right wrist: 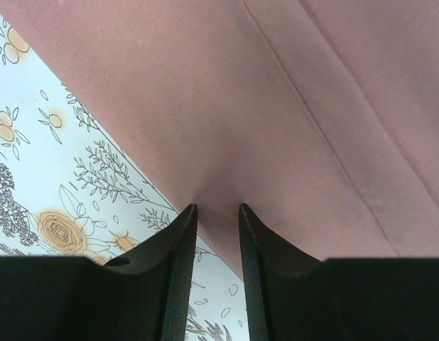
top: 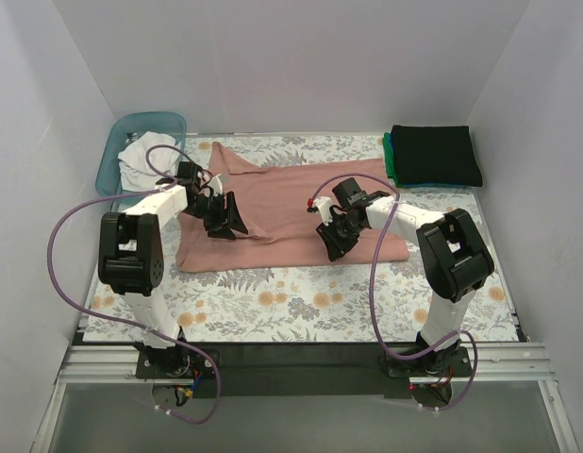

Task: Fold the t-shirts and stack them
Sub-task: Fold the tshirt

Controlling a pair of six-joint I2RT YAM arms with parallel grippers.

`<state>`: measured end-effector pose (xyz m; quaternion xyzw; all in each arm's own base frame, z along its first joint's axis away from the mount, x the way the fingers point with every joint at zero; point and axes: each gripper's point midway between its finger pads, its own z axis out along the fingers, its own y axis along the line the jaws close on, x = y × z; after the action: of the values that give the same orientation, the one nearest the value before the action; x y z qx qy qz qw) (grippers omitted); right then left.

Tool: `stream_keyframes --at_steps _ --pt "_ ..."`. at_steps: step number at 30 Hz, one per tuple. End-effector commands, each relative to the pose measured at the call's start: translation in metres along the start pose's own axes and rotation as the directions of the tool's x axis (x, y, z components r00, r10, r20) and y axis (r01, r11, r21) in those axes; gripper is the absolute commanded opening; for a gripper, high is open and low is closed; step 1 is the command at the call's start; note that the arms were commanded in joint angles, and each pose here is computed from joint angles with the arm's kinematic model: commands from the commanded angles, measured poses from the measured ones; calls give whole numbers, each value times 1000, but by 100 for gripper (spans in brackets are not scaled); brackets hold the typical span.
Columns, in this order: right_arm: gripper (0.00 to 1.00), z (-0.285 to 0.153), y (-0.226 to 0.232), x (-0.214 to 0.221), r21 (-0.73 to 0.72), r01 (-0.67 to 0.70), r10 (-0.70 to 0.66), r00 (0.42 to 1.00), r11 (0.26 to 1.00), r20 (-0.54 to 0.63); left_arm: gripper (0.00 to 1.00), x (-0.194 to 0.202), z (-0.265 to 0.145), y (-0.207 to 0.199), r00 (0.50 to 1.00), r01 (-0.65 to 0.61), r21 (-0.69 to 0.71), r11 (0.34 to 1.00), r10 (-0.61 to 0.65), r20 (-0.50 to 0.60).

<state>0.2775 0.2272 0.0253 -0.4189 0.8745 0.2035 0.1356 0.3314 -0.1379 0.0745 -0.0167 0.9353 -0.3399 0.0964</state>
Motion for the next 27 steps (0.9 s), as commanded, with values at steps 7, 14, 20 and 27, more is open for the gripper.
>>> stream_keyframes --at_steps 7,14,20,27 --pt "36 -10 -2 5 14 -2 2 1000 1000 -4 50 -21 22 22 1000 25 -102 995 -25 -4" --pt "36 -8 -2 7 5 -1 2 1000 1000 -11 59 -15 11 17 1000 18 -112 994 -17 11" --pt "35 -7 -2 11 7 -3 3 1000 1000 -19 61 -10 6 25 999 32 -170 985 -30 12" --pt "35 -8 -1 11 7 -1 1 1000 1000 -19 56 -17 7 30 999 30 -197 980 -26 24"
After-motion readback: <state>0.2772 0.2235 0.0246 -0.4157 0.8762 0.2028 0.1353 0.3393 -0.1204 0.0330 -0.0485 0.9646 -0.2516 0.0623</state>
